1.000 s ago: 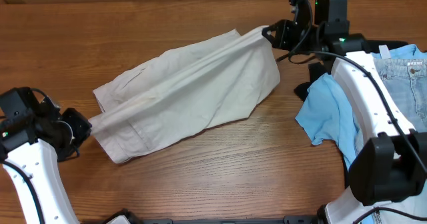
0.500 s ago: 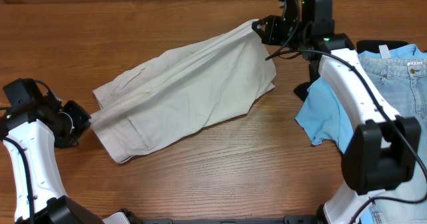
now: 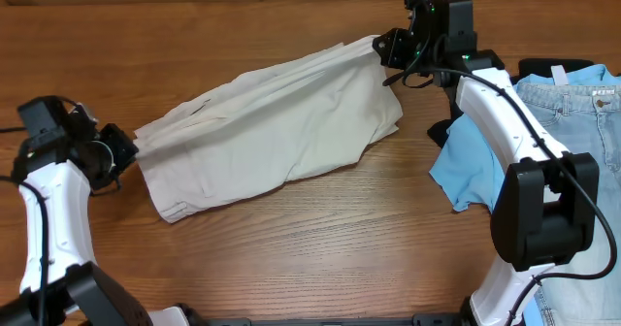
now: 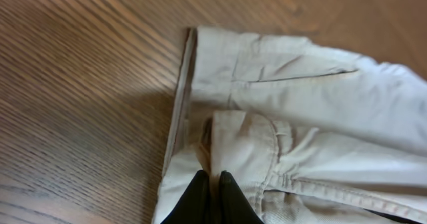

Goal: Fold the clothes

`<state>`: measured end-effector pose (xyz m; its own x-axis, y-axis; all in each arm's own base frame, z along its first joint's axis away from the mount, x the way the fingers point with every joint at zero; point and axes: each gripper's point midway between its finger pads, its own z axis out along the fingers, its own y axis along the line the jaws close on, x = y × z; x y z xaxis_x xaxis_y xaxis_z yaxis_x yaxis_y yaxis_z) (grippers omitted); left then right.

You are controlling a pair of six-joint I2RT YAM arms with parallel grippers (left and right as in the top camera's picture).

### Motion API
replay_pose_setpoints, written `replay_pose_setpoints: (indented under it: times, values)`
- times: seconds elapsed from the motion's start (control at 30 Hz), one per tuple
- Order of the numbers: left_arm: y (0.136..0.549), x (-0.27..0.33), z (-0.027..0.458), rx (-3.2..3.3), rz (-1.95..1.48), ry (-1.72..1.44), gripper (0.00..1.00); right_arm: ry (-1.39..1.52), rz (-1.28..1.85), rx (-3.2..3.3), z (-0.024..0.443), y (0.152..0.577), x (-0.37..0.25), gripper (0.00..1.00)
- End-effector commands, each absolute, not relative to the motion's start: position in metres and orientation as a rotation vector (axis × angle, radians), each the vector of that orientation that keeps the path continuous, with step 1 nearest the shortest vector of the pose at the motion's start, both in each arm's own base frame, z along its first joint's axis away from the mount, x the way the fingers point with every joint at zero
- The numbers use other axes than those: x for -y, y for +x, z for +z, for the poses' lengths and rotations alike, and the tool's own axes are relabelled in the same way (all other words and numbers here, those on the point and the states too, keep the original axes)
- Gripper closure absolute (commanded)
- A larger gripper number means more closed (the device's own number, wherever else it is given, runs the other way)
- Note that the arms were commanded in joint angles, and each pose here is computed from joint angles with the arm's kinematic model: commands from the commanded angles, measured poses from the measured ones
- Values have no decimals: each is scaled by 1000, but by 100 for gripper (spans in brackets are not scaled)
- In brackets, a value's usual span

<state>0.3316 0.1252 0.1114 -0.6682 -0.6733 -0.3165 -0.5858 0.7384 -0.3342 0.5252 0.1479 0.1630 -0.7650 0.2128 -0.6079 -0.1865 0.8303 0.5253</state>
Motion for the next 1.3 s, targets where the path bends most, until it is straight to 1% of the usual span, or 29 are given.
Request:
replay_pose_setpoints:
  times: [0.0,0.03,0.07,0.1,0.17,0.2,0.3,0.37,0.43,0.5,0.57,0.63,0.67,0.73,0.83,0.93,1.03,1.07,1.13,1.2,1.23,1.27]
  values:
    - [322,-147,97,-2562,-98,-992,79,128,607,-2278,172,543,-104,48]
    - [322,-149,97,-2560,-91,-994,57,128,606,-2282,171,543,-104,31]
    - [323,-150,97,-2556,-86,-993,45,130,606,-2285,170,542,-104,21]
    - [325,-151,98,-2546,-83,-988,37,132,606,-2294,169,541,-104,20]
    - [330,-154,102,-2528,-77,-976,11,149,602,-2339,161,534,-102,19]
    - [331,-154,104,-2528,-74,-966,0,163,599,-2369,155,529,-99,19]
    - [329,-150,112,-2567,-85,-917,0,217,585,-2475,137,511,-89,18]
    - [325,-146,117,-2598,-103,-901,0,252,571,-2557,125,496,-81,11]
    - [319,-138,117,-2632,-143,-912,0,266,543,-2629,115,481,-73,11]
    - [310,-128,112,-2679,-196,-926,1,310,508,-2699,106,467,-63,11]
    - [300,-121,103,-2733,-208,-937,1,291,493,-2752,98,457,-60,8]
    - [290,-113,90,-2789,-218,-930,1,221,484,-2798,88,448,-61,4]
    - [279,-106,74,-2841,-236,-940,1,160,507,-2831,78,442,-67,3]
    - [269,-95,56,-2884,-288,-951,2,108,572,-2866,62,434,-80,2]
    - [266,-70,33,-2904,-472,-915,7,84,650,-2905,40,427,-95,2]
    - [269,-53,22,-2906,-592,-852,15,63,730,-2912,34,425,-108,3]
    - [269,-46,13,-2924,-596,-818,16,35,802,-2910,36,421,-122,4]
    - [270,-44,11,-2932,-594,-794,20,27,804,-2913,36,420,-125,7]
    - [272,-41,9,-2945,-582,-755,38,7,805,-2914,36,418,-130,11]
    - [273,-43,7,-2956,-527,-735,58,-15,806,-2914,34,417,-136,11]
    - [272,-46,5,-2966,-487,-730,70,-23,802,-2914,33,416,-138,9]
    - [269,-52,3,-2983,-427,-737,80,-29,792,-2918,32,415,-139,8]
